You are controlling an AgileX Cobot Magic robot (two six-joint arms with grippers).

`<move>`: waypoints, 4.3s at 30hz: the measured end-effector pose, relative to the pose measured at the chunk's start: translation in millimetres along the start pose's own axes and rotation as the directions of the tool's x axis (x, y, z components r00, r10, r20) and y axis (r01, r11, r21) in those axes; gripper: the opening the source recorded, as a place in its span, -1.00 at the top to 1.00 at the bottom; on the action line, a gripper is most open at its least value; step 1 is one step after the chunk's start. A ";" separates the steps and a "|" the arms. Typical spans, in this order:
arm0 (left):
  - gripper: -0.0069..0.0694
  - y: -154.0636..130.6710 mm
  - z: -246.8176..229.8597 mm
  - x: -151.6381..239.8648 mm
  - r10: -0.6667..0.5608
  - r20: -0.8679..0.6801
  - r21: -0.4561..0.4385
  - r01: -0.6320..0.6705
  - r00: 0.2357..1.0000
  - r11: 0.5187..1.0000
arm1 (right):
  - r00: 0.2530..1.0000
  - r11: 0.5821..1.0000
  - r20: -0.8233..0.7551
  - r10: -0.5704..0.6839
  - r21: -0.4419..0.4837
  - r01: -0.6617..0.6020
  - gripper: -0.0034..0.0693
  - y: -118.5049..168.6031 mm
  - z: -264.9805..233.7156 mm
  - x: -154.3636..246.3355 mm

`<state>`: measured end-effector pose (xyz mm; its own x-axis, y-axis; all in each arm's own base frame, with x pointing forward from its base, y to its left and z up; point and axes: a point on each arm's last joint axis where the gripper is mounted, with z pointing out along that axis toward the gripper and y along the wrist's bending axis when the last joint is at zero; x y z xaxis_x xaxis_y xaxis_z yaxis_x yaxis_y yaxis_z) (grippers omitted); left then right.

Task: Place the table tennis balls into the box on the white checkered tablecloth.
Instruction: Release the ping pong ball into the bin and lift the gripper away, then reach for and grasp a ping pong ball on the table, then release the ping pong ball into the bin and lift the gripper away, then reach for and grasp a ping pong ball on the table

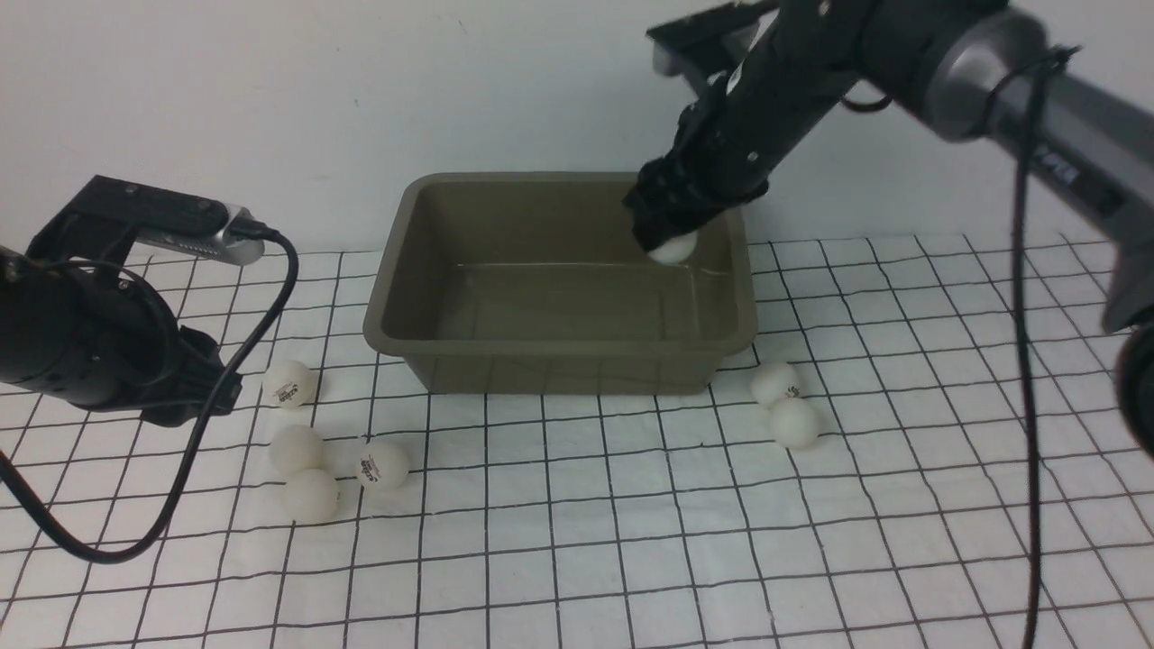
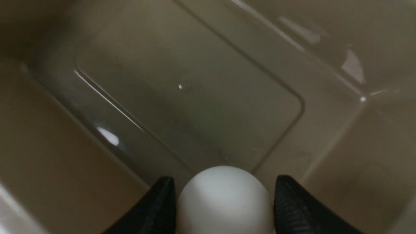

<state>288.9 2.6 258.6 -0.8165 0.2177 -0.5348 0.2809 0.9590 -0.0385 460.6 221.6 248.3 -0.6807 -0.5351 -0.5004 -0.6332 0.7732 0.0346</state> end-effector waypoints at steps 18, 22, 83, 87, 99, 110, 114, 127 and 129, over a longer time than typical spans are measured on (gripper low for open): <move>-0.03 -0.4 0.4 0.7 0.000 -0.009 0.005 0.000 1.000 1.000 | 0.998 0.977 0.067 0.014 0.210 -0.028 -0.51 -6.2 -92.0 -13.2; -0.03 -0.5 0.4 0.9 0.000 -0.010 0.006 0.000 1.000 1.000 | 0.995 0.967 0.085 0.059 0.242 -0.078 -0.51 -7.8 -138.4 4.8; -0.03 -2.3 0.1 1.3 -0.015 -0.018 0.026 0.015 1.000 1.000 | 0.957 0.972 -0.216 0.196 0.175 -0.159 -0.10 -9.2 29.0 140.8; -0.03 -2.3 0.1 1.3 -0.015 -0.018 0.026 0.015 1.000 1.000 | 0.942 0.972 -0.268 0.202 0.172 -0.160 -0.10 -9.3 19.9 134.6; -0.03 -2.3 0.1 1.3 -0.015 -0.018 0.026 0.015 1.000 1.000 | 0.987 0.987 -0.053 0.153 0.064 -0.149 -0.10 2.5 -88.5 41.4; -0.03 -2.3 0.1 1.3 -0.015 -0.018 0.026 0.015 1.000 1.000 | 0.999 0.999 -0.032 0.039 -0.024 -0.040 -0.10 -4.0 9.0 15.7; -0.03 -2.3 0.1 1.3 -0.015 -0.018 0.026 0.015 1.000 1.000 | 0.999 0.999 -0.030 0.024 -0.027 -0.025 -0.24 -5.2 19.0 17.0; -0.03 -2.7 0.1 1.9 -0.015 -0.024 0.030 0.016 1.000 0.999 | 0.997 0.995 0.047 -0.056 0.081 0.053 -0.41 -9.8 -43.9 -16.0; -0.03 -2.8 0.1 2.0 -0.015 -0.025 0.032 0.016 1.000 0.999 | 0.996 0.990 0.061 -0.066 0.128 0.058 -0.41 -12.0 -59.9 -18.6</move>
<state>286.6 0.4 257.5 -0.8331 0.2078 -0.5126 0.2837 0.9561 -0.0735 458.7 201.9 309.0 -0.6133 -0.5635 -0.5535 -0.6193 0.7780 -0.1059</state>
